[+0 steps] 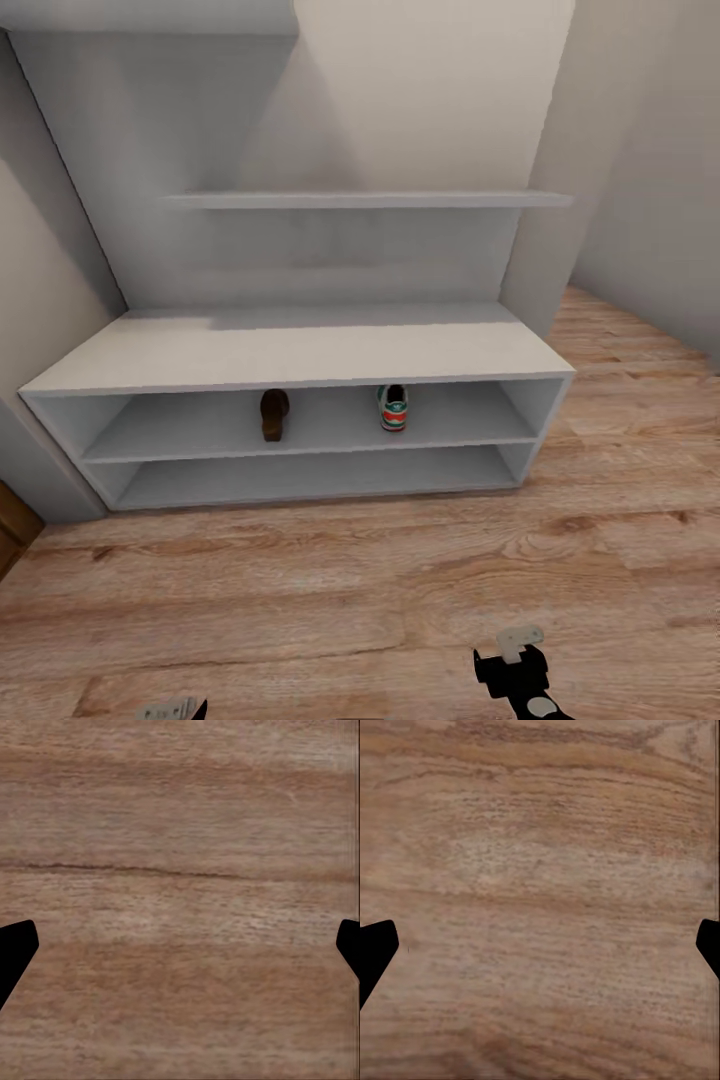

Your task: Pick up the two gym shoes and the two sandals from the corridor floor and place them onto the hallstand (shoe rack) in the corridor, making sure they are on the rack and not on the floor. Arrange them so the two gym shoes are next to each other and the two sandals are next to each other.

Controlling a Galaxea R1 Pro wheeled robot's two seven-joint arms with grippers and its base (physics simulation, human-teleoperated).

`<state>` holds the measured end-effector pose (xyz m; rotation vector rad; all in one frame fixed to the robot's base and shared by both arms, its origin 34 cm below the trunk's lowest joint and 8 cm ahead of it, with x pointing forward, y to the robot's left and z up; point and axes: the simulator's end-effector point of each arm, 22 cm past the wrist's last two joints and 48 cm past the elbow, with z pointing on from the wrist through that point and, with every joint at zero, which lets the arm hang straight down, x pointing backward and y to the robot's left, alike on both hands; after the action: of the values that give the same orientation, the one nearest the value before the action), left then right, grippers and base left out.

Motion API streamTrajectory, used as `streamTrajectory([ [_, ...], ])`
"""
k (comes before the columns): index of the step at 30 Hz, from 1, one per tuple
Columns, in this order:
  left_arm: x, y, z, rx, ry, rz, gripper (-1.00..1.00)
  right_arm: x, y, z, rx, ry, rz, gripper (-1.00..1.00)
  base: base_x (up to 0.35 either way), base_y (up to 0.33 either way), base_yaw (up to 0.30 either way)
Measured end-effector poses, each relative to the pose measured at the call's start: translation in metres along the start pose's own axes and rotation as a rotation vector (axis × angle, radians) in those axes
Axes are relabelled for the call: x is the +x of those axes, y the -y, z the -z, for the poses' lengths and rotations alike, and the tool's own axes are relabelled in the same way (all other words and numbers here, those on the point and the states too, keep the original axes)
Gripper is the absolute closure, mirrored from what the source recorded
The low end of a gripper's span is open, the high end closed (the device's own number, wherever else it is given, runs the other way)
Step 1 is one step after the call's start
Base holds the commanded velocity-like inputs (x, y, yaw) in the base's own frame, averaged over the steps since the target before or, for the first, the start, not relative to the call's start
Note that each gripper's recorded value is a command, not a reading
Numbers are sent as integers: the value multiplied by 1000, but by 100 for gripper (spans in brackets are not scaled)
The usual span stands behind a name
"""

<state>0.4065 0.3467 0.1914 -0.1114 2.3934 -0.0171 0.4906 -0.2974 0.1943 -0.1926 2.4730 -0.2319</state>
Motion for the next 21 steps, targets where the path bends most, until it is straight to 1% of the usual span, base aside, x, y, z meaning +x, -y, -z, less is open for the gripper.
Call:
streamTrajectory([
  [4,0,0,0,0,0,0,-100,1,1,0,2,0,-2,-100,0,0,-260],
  [7,0,0,0,1,0,1,-100,3,6,1,11,-4,-15,-100,0,0,-261],
  [11,0,1,0,1,1,0,-100,7,15,2,31,-7,-44,-100,0,0,-262],
  [14,-1,0,1,1,1,-1,-100,8,22,3,47,4,-81,-100,0,0,-264],
  [21,0,1,0,7,0,-9,-100,10,24,4,56,13,-105,-100,0,0,-266],
])
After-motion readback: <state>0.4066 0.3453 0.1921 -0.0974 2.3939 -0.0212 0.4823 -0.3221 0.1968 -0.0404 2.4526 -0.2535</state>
